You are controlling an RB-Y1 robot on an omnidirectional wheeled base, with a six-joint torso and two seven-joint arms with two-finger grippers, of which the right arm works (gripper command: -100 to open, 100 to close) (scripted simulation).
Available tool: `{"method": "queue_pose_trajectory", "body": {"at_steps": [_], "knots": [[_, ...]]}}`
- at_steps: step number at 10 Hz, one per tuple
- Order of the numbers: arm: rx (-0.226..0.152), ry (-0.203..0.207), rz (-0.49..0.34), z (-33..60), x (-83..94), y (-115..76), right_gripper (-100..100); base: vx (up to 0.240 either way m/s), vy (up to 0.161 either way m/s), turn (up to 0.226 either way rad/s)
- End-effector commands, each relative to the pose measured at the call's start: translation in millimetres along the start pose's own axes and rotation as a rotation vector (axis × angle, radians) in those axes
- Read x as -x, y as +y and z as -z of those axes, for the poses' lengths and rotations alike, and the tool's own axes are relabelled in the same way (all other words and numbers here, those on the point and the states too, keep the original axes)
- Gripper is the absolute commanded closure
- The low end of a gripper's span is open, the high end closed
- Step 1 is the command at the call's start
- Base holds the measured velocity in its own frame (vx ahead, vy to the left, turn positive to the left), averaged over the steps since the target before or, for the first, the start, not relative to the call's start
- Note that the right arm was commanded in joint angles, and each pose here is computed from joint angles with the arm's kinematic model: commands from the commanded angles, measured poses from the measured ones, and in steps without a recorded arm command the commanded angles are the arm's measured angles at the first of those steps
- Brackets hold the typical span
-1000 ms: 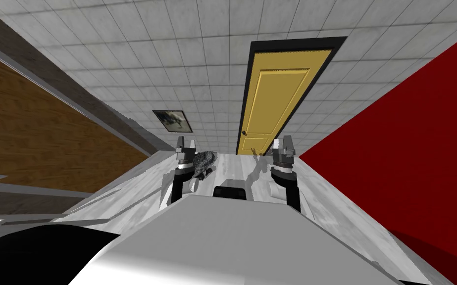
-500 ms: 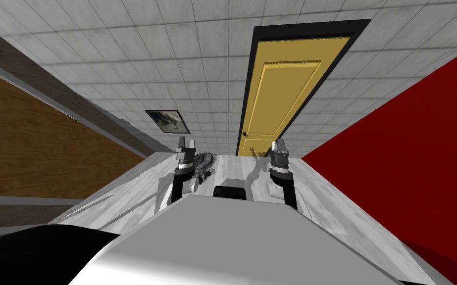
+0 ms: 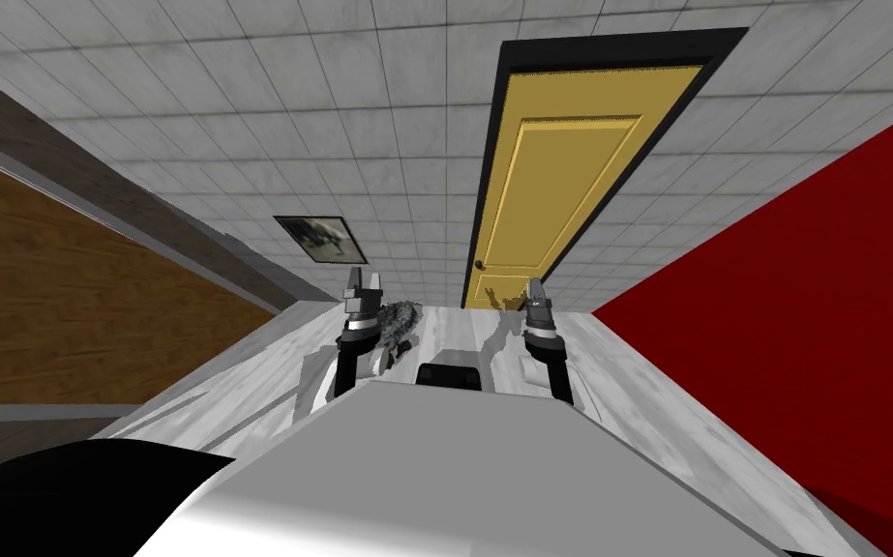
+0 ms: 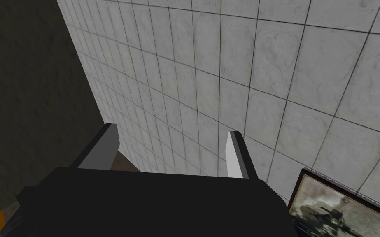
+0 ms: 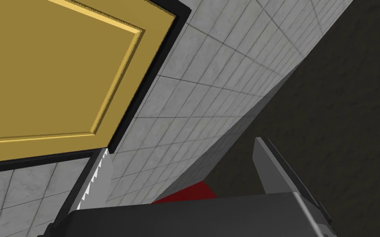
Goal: Pull the door open
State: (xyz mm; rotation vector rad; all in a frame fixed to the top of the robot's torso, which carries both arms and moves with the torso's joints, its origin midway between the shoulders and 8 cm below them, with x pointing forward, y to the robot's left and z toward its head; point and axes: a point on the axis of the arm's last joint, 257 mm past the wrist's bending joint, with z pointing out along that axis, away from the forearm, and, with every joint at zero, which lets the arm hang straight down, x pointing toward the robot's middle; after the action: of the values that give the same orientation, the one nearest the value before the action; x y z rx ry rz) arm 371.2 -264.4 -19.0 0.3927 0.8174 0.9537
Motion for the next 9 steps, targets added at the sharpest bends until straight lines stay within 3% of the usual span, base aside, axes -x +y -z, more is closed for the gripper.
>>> {"method": "queue_pose_trajectory", "body": {"at_steps": [1, 9], "knots": [[-0.014, 0.016, 0.040, 3.7, -3.5, -10.5, -100, 0.149, 0.022, -0.006], [-0.078, 0.089, 0.199, 27.4, -21.9, -60.2, -100, 0.100, 0.010, -0.010]]}}
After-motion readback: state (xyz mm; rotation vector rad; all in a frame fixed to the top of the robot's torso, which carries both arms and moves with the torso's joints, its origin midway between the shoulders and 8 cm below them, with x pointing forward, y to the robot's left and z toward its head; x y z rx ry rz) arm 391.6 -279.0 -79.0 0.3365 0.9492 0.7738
